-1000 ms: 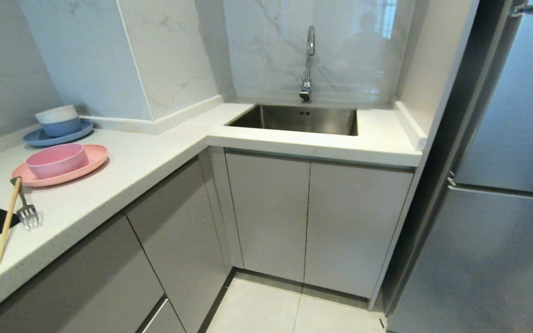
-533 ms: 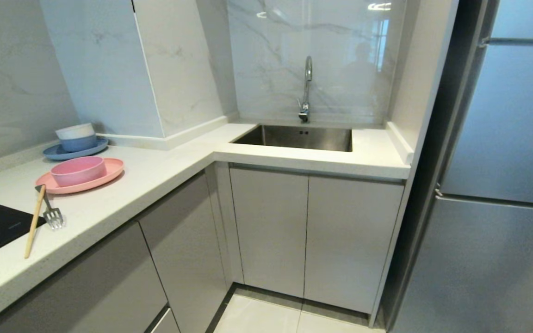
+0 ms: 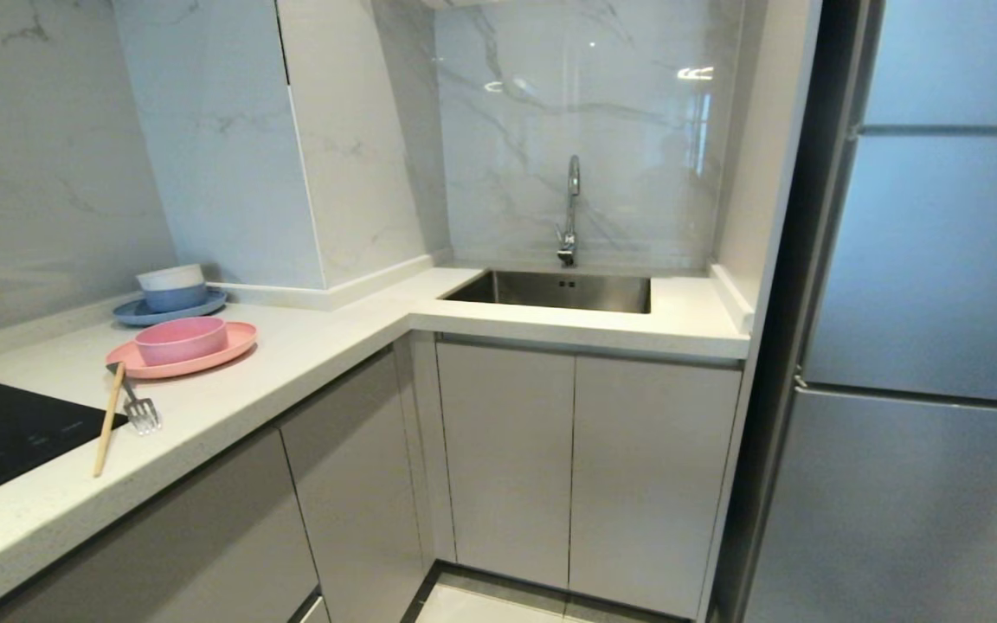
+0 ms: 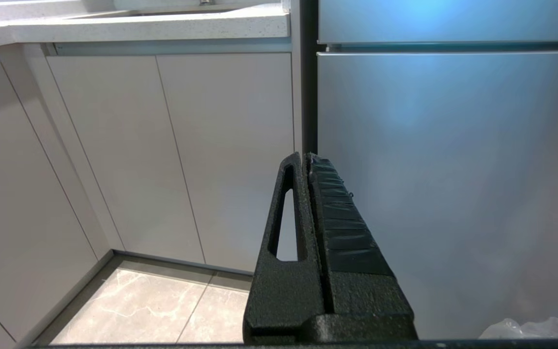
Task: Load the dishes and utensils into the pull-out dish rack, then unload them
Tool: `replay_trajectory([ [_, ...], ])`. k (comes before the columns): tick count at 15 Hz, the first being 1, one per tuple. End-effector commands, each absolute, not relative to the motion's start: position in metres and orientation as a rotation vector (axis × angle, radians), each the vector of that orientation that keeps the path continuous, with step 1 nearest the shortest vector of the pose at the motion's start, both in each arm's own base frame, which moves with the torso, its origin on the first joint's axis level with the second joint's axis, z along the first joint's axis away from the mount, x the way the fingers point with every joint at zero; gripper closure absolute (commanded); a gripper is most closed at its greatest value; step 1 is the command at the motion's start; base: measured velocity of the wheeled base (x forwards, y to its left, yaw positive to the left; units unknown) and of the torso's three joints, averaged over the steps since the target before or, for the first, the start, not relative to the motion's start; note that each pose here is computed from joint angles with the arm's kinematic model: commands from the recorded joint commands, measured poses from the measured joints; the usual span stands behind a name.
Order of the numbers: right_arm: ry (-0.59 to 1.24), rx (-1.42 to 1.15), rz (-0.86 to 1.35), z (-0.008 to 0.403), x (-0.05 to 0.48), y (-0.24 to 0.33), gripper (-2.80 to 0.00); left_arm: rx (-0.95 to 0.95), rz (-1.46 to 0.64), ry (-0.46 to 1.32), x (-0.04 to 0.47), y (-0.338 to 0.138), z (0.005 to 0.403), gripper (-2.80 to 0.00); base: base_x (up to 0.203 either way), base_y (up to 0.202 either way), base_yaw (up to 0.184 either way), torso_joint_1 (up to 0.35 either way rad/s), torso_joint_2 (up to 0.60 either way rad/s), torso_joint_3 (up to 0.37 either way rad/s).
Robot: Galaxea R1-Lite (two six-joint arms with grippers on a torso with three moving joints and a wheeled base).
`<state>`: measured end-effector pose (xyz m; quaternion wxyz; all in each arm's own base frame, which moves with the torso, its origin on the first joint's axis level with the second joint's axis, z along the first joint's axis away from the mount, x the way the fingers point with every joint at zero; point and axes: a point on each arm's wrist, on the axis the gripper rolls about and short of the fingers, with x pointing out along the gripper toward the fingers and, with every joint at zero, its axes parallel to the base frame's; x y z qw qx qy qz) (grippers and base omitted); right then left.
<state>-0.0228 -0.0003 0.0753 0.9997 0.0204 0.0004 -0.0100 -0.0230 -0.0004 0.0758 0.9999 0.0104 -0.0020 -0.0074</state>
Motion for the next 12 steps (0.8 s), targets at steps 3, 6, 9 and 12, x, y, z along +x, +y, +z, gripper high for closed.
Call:
replay_trajectory([
  [3, 0.003, 0.041, -0.02, 0.0749, -0.0227, -0.0003, 0.0, 0.017, -0.014, -0.004, -0.023, -0.0004, 0.0759, 0.0, 0.0, 0.0, 0.0, 0.001, 0.0, 0.04],
  [6, 0.003, 0.043, -0.02, 0.0749, -0.0227, -0.0003, 0.0, 0.018, -0.014, -0.003, -0.0229, -0.0004, 0.0757, 0.0, 0.0, 0.0, 0.0, 0.0, 0.0, 0.0],
  [9, 0.003, 0.044, -0.02, 0.0749, -0.0227, -0.0003, 0.0, 0.018, -0.014, -0.003, -0.0229, -0.0004, 0.0756, 0.0, 0.0, 0.0, 0.0, 0.0, 0.0, 0.0],
  [12, 0.003, 0.044, -0.02, 0.0749, -0.0227, -0.0003, 0.0, 0.017, -0.014, -0.003, -0.0229, -0.0004, 0.0756, 0.0, 0.0, 0.0, 0.0, 0.0, 0.0, 0.0],
])
